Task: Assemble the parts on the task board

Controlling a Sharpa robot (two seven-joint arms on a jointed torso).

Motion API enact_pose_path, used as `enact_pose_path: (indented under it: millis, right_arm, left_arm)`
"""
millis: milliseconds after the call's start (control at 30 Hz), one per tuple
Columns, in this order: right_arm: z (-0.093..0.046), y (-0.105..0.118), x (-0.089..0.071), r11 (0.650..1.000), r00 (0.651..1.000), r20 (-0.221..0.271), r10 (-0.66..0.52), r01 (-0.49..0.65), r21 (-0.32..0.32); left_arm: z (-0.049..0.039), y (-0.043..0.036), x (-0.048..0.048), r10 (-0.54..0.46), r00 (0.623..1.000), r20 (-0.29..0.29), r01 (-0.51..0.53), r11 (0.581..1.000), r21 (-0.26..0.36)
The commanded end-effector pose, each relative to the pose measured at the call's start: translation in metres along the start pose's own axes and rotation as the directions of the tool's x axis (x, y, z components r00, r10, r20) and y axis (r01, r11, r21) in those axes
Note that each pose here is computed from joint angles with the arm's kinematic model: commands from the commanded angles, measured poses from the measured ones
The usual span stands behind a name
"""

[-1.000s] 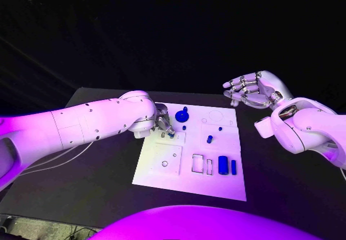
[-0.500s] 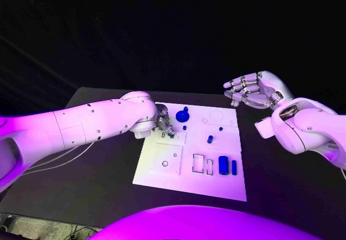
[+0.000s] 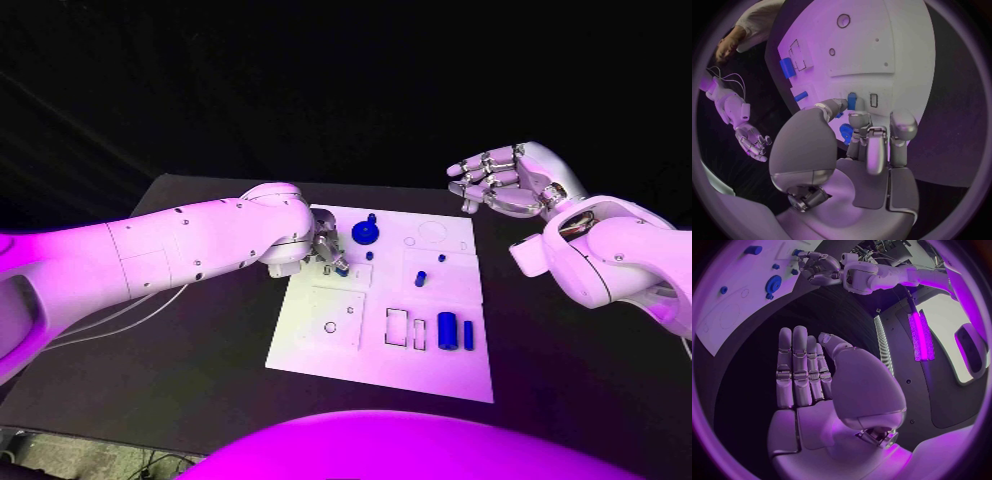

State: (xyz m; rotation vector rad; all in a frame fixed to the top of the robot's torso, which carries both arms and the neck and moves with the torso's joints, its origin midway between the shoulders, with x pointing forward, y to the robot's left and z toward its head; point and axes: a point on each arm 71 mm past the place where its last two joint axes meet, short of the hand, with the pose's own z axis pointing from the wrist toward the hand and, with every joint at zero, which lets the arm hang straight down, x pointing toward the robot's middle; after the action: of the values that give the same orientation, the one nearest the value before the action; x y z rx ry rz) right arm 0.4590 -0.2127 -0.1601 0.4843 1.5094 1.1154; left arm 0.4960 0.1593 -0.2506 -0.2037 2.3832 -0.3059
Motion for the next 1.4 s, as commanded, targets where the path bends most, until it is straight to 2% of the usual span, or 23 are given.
enact_pose_path:
  millis: [33,600,1067,1400]
  right_arm:
    - [0.000,0.001,0.002,1.000,1.000,-0.014,0.002,-0.002,-0.008]
    - [0.000,0.001,0.003,1.000,1.000,-0.017,0.004,-0.004,-0.007]
    - [0.001,0.001,0.005,1.000,1.000,-0.020,0.012,-0.012,-0.005]
    - [0.001,0.001,0.005,1.000,1.000,-0.020,0.013,-0.013,-0.005]
  left_arm:
    - [0.0000,-0.0007,0.0021,0.019,1.000,-0.023,-0.020,1.000,-0.002]
    - [0.0006,-0.0023,0.0035,0.021,0.999,-0.034,-0.022,1.000,-0.014]
    - [0.0033,-0.0075,0.0102,0.074,0.994,-0.087,-0.077,0.997,-0.030]
    - [0.0051,-0.0107,0.0103,0.071,0.994,-0.079,-0.074,0.997,-0.035]
